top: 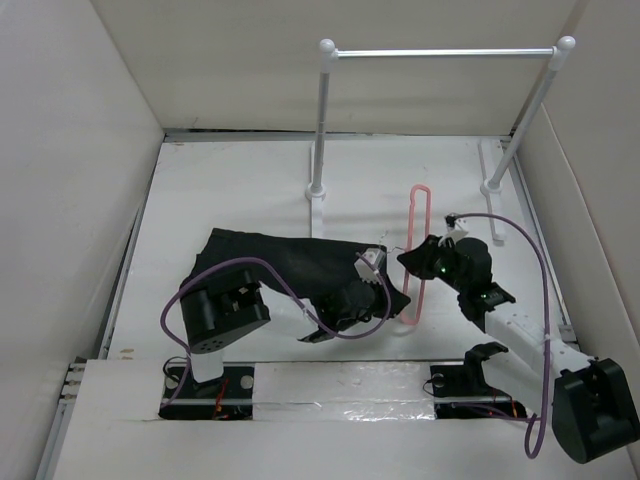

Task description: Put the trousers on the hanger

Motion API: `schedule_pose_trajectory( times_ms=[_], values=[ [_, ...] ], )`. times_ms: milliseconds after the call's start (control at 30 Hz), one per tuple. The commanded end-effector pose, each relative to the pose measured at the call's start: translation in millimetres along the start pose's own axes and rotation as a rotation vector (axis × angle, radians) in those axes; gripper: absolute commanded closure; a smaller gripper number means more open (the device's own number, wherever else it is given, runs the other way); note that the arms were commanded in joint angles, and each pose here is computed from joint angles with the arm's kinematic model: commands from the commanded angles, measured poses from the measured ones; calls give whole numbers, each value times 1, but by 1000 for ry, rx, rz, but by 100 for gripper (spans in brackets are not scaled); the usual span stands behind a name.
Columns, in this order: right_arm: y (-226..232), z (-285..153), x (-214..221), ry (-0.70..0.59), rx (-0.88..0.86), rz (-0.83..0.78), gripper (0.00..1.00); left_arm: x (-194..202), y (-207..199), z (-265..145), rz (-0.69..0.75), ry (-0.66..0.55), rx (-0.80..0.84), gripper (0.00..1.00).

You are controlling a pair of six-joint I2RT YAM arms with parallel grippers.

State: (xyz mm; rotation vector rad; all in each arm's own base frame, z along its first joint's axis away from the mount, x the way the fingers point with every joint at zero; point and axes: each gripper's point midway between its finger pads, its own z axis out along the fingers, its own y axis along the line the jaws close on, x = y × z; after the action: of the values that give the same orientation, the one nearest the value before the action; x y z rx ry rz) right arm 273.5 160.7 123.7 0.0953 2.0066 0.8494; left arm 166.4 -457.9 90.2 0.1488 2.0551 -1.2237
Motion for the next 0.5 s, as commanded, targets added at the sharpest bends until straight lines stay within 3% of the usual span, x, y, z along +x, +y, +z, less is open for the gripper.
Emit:
schedule_pose_trajectory(
  times_ms=[0, 33, 133, 200, 233, 467],
  values=[
    [15, -2, -7, -20, -75, -29, 78, -12, -3, -5, -18, -69, -29, 100],
    [13, -6, -5, -10, -60, -45, 49, -9, -6, -9, -27, -69, -23, 100],
    [11, -15, -1, -3, -51, -79, 13, 2, -5, -19, -70, -78, -25, 100],
    [11, -21, -2, -4, -41, -98, 8, 8, -2, -23, -109, -91, -42, 100],
    [5, -25, 2, 14, -5, -90, 0, 10, 1, -23, -119, -90, -46, 100],
    [2, -42, 1, -7, 25, -129, 0, 17, 20, -26, -153, -95, -91, 100]
  ],
)
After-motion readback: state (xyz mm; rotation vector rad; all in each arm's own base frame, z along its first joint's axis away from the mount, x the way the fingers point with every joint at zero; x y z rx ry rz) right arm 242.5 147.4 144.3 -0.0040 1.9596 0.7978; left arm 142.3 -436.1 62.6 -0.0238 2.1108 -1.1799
